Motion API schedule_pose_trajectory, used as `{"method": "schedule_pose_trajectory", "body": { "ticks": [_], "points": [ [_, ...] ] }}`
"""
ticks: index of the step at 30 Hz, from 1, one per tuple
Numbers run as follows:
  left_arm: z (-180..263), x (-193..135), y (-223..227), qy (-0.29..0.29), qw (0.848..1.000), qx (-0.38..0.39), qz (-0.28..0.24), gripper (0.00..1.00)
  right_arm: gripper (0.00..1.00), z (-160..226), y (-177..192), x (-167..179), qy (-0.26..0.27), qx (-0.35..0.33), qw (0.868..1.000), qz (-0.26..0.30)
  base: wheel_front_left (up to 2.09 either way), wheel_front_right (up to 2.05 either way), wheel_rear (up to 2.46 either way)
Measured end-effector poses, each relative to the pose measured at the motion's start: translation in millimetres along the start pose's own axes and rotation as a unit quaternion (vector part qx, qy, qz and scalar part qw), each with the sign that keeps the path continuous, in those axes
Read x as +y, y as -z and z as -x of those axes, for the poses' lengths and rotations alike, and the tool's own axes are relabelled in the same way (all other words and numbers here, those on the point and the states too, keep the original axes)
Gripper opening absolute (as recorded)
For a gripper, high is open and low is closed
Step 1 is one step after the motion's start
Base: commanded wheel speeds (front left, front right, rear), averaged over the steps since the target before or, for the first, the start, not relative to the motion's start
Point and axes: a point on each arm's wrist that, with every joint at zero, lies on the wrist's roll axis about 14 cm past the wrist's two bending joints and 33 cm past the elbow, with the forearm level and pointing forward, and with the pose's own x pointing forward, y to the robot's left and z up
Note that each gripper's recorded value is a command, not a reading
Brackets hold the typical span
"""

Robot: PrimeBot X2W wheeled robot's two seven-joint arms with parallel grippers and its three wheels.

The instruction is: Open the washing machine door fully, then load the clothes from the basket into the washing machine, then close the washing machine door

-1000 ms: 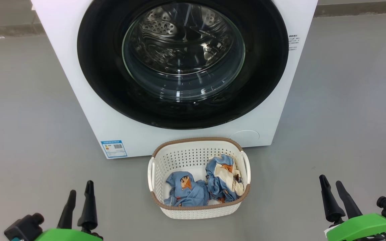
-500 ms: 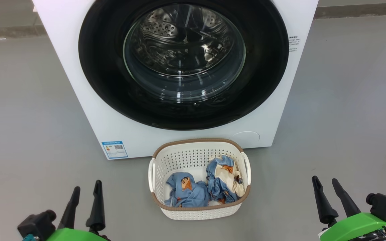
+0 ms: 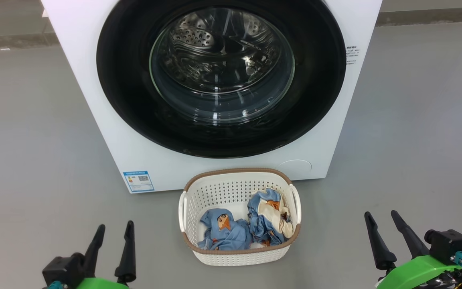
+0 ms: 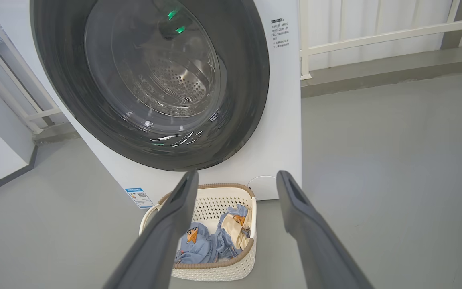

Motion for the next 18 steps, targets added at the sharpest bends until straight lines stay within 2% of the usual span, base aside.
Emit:
{"method": "schedule_pose_trajectory", "body": {
  "ticks": [18],
  "points": [
    [-0.4,-7.7,5.9,0.018,0.996,-0.001,-0.084,1.0,1.0,-1.2,-9.2,9.7,-0.026,-0.015,0.994,0.103,0.0,0.0,0.0]
  ]
}}
